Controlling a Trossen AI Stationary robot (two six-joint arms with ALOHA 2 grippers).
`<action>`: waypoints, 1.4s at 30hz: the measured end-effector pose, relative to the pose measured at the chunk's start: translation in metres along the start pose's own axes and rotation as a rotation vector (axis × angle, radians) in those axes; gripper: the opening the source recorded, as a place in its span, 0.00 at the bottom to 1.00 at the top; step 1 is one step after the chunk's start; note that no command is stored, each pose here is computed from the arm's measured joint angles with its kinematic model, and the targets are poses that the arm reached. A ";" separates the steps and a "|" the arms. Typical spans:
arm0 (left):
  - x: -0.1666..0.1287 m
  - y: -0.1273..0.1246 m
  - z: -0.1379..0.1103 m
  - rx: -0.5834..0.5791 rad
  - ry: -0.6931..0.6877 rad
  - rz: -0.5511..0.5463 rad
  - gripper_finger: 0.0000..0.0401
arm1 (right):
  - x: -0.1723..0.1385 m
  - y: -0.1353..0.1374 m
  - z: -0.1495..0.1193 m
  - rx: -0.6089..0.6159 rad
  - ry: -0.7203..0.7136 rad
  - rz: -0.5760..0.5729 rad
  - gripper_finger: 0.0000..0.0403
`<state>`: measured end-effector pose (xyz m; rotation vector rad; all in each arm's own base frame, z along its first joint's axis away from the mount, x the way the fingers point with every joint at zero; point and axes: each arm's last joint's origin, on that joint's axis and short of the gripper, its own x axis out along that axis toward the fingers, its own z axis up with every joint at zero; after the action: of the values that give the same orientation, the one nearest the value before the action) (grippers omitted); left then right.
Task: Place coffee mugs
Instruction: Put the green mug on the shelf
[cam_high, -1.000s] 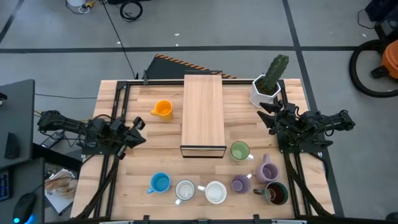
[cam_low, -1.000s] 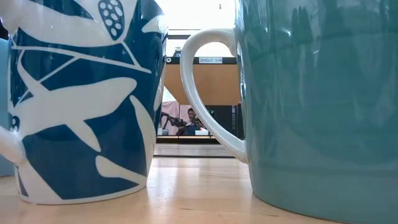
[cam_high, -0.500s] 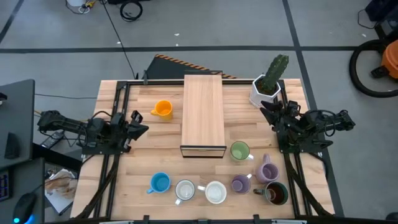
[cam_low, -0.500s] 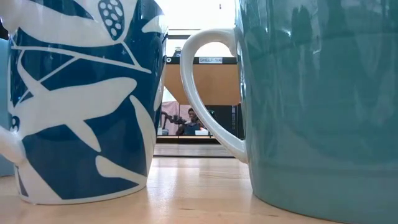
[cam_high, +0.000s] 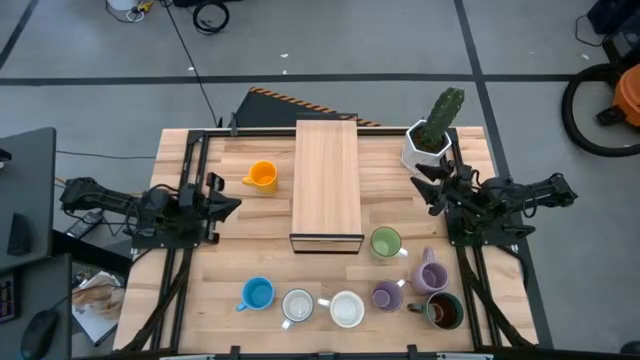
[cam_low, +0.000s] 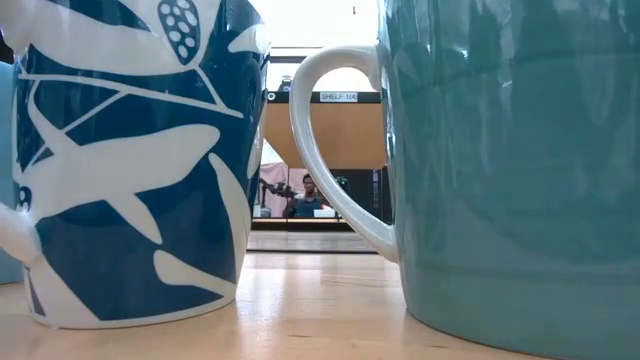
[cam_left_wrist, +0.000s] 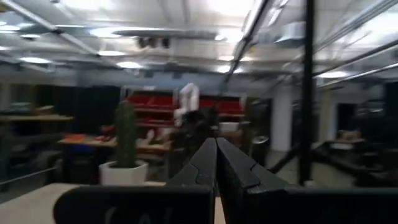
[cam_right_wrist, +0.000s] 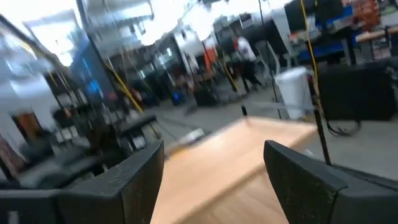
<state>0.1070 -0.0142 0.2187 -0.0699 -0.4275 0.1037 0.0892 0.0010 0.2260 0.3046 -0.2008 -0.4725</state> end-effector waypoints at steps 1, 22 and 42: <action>0.002 0.000 0.003 0.004 0.014 0.024 0.02 | 0.002 0.001 0.000 -0.017 0.029 -0.014 0.68; 0.028 0.011 0.043 0.050 0.240 0.233 0.02 | 0.056 0.067 -0.008 -0.141 0.777 -0.030 0.59; 0.026 0.008 0.036 -0.025 0.318 0.142 0.21 | 0.082 0.160 -0.019 -0.324 1.222 -0.107 0.59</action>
<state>0.1150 -0.0013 0.2616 -0.1394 -0.1062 0.2239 0.2318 0.1021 0.2715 0.2409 1.0766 -0.3476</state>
